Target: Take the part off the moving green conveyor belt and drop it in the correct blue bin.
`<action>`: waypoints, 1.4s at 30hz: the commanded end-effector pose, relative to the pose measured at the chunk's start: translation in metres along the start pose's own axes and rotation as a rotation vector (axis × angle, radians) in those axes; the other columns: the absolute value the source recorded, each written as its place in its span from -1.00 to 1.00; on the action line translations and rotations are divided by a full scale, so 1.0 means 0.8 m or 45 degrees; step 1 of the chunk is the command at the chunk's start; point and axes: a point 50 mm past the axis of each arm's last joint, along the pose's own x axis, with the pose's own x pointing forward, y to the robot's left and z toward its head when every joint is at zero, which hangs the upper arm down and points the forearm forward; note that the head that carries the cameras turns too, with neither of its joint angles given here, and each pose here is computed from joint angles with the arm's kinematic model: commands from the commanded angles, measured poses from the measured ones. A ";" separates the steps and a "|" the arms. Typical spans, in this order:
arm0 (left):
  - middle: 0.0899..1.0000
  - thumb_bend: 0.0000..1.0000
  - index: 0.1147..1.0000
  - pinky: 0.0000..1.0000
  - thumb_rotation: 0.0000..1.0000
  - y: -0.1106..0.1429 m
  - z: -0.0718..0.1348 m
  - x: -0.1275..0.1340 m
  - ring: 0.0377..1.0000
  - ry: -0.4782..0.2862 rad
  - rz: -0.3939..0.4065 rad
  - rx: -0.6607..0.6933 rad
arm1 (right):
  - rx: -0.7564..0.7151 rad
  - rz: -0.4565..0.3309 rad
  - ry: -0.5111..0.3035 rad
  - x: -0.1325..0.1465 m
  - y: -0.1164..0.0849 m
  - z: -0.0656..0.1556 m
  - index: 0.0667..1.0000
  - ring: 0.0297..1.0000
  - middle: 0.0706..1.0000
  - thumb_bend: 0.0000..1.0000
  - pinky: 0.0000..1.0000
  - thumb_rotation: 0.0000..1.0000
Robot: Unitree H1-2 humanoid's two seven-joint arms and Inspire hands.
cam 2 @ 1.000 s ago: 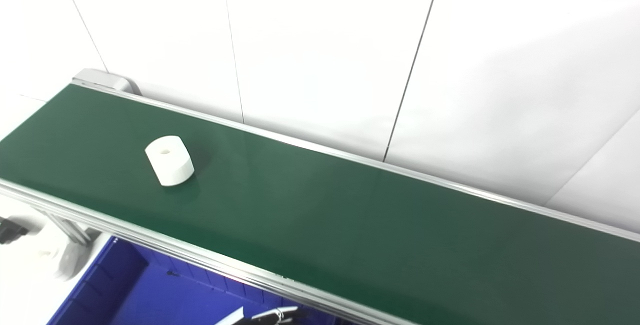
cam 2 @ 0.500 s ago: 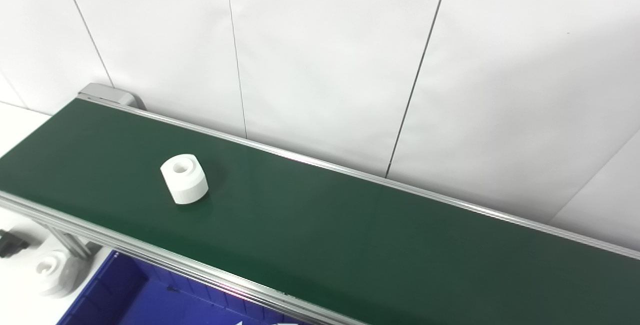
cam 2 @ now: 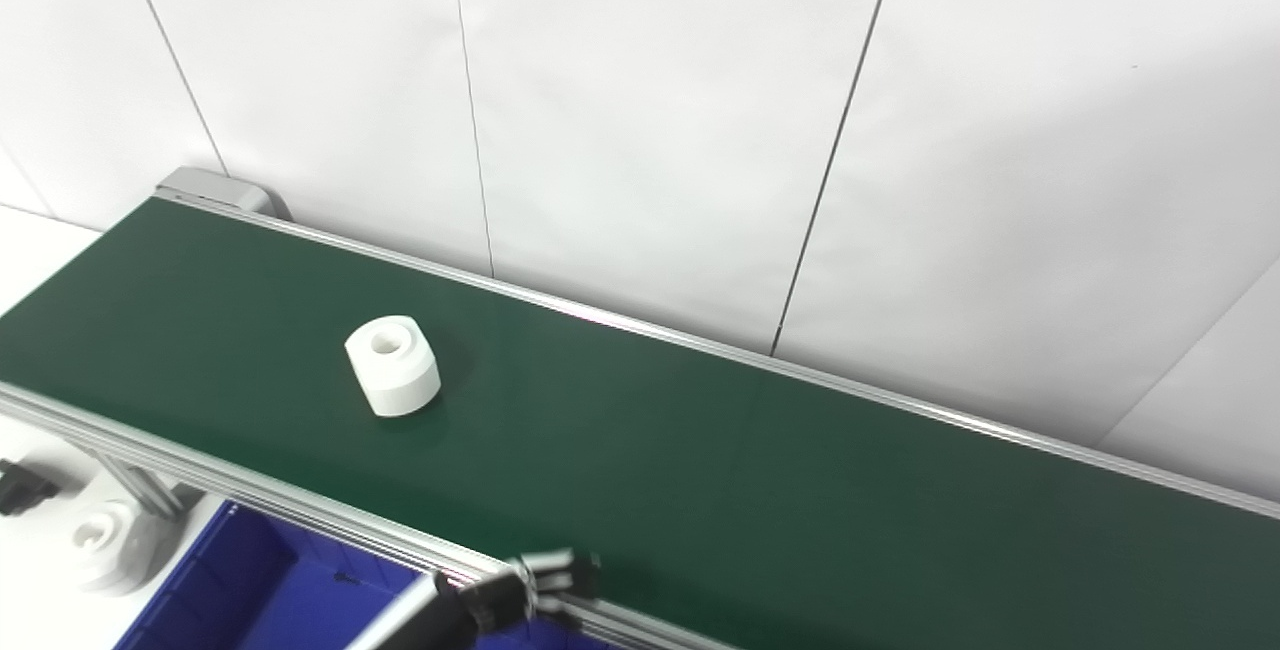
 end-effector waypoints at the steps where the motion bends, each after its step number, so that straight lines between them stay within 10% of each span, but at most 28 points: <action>1: 0.80 0.93 0.65 0.48 -0.71 0.010 0.019 0.009 0.68 -0.107 0.051 0.054 | 0.022 -0.009 -0.041 -0.002 -0.004 0.012 1.00 0.90 1.00 0.79 0.73 -0.71; 21: 1.00 0.71 0.91 0.85 -0.59 0.093 0.045 0.129 0.99 -0.106 0.278 0.474 | 0.019 -0.004 -0.091 0.015 -0.005 0.022 1.00 0.91 0.99 0.79 0.78 -0.66; 38: 1.00 0.82 0.82 0.76 -0.72 0.153 0.004 0.204 0.97 0.225 0.349 0.881 | 0.042 -0.017 -0.080 0.019 -0.007 0.029 1.00 0.91 0.98 0.75 0.82 -0.66; 42: 1.00 0.84 0.84 0.99 -0.61 0.163 -0.007 0.212 1.00 0.305 0.336 1.033 | 0.033 -0.012 -0.088 0.018 -0.008 0.029 1.00 0.94 0.98 0.74 0.89 -0.64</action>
